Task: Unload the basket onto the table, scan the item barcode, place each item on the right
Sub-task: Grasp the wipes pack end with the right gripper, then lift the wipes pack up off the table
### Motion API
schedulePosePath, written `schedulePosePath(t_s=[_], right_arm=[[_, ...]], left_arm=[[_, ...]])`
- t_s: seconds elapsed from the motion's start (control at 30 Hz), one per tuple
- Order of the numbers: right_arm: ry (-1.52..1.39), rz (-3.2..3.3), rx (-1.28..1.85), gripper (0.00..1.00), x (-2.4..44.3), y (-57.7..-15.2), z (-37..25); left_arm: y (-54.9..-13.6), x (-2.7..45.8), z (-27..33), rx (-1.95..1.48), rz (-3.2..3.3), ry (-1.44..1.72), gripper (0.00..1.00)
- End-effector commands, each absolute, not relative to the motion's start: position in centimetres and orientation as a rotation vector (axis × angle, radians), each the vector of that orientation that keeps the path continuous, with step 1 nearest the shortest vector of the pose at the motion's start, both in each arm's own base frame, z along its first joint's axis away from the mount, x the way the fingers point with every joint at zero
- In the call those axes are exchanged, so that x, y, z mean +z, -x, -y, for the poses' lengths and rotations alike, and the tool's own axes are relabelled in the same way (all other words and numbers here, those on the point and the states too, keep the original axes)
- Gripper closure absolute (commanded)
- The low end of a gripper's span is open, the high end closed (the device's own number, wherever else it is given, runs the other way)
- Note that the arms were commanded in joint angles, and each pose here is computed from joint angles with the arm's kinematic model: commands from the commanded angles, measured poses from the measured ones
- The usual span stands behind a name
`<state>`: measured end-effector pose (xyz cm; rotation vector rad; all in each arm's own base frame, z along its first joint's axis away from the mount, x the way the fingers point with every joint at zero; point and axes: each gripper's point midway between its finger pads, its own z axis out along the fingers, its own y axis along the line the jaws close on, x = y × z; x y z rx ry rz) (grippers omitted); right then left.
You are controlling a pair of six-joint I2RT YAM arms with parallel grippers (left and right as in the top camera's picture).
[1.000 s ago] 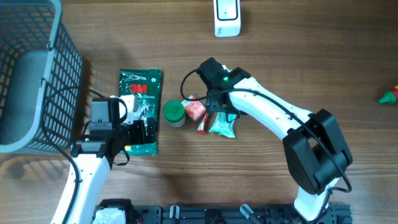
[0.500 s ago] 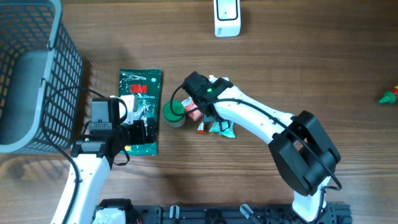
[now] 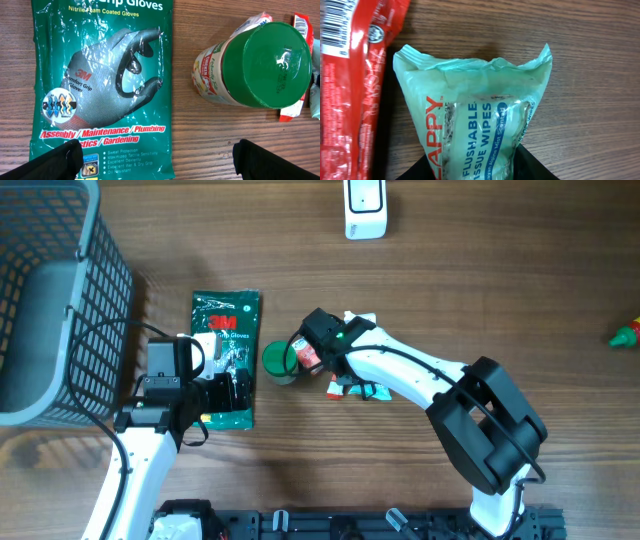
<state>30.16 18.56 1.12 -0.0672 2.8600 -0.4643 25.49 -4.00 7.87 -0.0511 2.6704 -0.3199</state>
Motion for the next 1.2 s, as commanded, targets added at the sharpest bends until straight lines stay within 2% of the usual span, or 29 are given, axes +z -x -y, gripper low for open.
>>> schedulePosePath(t_s=[0.0, 0.1, 0.17, 0.2, 0.4, 0.47, 0.63, 0.7, 0.8, 1.07, 1.17], right_arm=[[0.073, -2.848, -0.575, 0.71, 0.7, -29.8, -17.0], [0.101, -2.82, -0.691, 0.78, 1.4, -29.6, -15.6], [0.111, -2.85, -0.668, 0.92, 1.3, -29.3, -15.8], [0.164, -2.893, -0.616, 0.95, 1.0, -29.1, -16.5], [0.378, -3.162, -0.037, 0.96, 1.3, -27.6, -21.3], [0.456, -3.227, 0.458, 0.96, 3.2, -26.7, -23.4], [0.353, -3.079, 1.317, 0.96, 8.6, -27.8, -24.4], [0.217, -3.023, 1.489, 0.96, 10.1, -28.9, -23.3], [0.181, -2.765, 1.856, 0.96, 13.9, -30.3, -22.8], [-0.021, -2.338, 2.429, 0.96, 21.1, -31.3, -22.3], [-0.161, -2.403, 2.476, 0.96, 21.1, -31.3, -22.3]], left_arm=[[-25.6, 7.8, 3.8, -0.318, -2.67, 0.075, 0.0], [-25.6, 7.8, 3.8, -0.318, -2.671, 0.075, 0.0], [-25.6, 7.8, 3.8, -0.318, -2.67, 0.074, 0.0], [-25.6, 7.8, 3.8, -0.318, -2.671, 0.075, 0.0], [-25.6, 7.8, 3.8, -0.318, -2.67, 0.075, 0.0], [-25.6, 7.8, 3.8, -0.318, -2.67, 0.075, 0.0], [-25.6, 7.8, 3.8, -0.318, -2.67, 0.075, 0.0], [-25.6, 7.8, 3.8, -0.318, -2.67, 0.074, 0.0], [-25.6, 7.8, 3.8, -0.318, -2.67, 0.075, 0.0], [-25.6, 7.8, 3.8, -0.318, -2.67, 0.075, 0.0], [-25.6, 7.8, 3.8, -0.318, -2.671, 0.075, 0.0]])
